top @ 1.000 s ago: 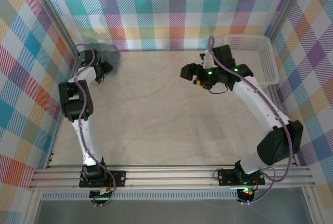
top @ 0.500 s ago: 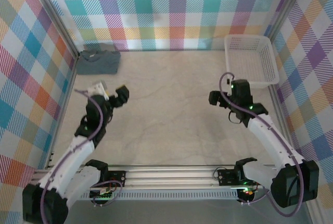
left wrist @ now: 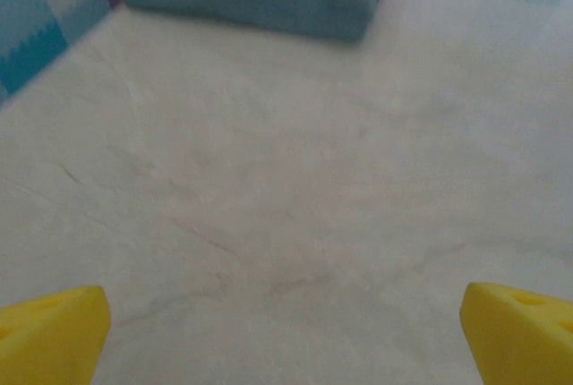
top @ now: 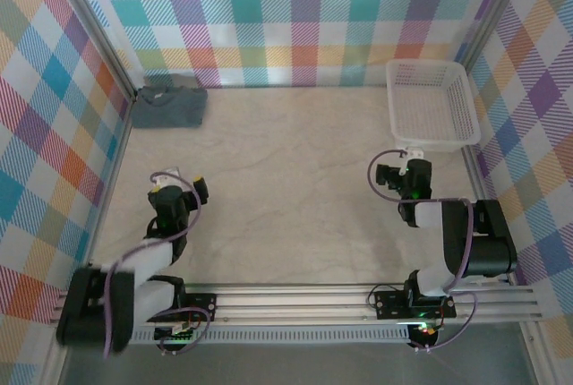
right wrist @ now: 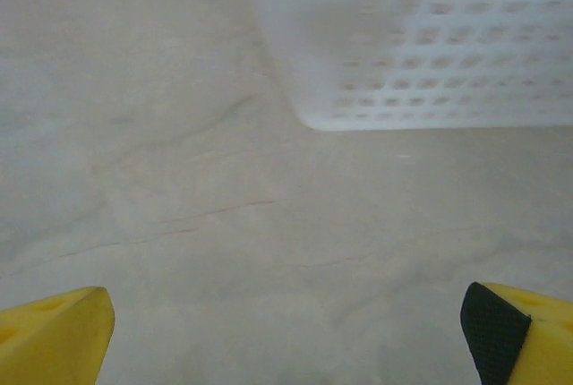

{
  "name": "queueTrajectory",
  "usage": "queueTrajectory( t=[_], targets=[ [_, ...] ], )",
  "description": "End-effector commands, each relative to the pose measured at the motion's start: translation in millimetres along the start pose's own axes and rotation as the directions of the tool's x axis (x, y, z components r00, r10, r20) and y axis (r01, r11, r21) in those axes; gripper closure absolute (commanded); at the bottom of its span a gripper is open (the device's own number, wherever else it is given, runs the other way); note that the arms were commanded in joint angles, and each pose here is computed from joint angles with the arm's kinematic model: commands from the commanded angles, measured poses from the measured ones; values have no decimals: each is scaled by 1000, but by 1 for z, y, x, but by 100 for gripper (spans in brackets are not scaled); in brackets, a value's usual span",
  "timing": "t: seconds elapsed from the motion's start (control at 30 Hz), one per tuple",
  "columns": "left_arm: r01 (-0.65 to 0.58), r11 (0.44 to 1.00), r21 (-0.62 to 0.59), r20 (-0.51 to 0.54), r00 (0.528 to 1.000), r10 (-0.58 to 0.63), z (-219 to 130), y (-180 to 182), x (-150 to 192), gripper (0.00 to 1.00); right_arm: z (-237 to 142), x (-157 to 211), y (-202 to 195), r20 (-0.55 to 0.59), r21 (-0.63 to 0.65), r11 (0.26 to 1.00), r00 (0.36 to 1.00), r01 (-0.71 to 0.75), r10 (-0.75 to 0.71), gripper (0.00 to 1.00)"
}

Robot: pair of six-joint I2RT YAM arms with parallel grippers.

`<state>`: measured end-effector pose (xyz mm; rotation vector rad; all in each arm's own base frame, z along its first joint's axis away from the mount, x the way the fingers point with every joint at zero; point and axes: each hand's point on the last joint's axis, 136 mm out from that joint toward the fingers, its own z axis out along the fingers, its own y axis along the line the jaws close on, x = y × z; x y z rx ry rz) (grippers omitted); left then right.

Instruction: Fold the inside-out t-shirt

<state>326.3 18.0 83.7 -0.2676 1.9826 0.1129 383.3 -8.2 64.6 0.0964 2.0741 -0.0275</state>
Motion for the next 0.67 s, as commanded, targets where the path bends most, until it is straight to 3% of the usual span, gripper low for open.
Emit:
queueTrajectory(
  t=[0.0,0.07,0.13,0.17,0.23,0.63],
  targets=[
    [-55,989,139,127,991,38,28,-37,-41,0,-4,-31,16,153,-101,995,988,-14,30,0],
    [-49,991,127,86,996,38,54,-36,-25,0,-4,-29,16,138,-96,995,990,-17,30,0],
    [-54,988,148,2,999,54,57,-39,-19,0,-3,-29,19,129,-109,994,991,-5,20,0],
    [-50,989,138,44,998,44,60,-38,-24,0,-3,-29,21,129,-116,993,992,2,13,0],
    [-53,989,135,6,999,53,60,-38,-20,0,-2,-29,22,127,-123,992,992,6,10,0],
    [-66,988,141,9,998,65,60,-41,-20,0,-3,-29,30,124,-168,985,992,28,-7,0]
  ],
)
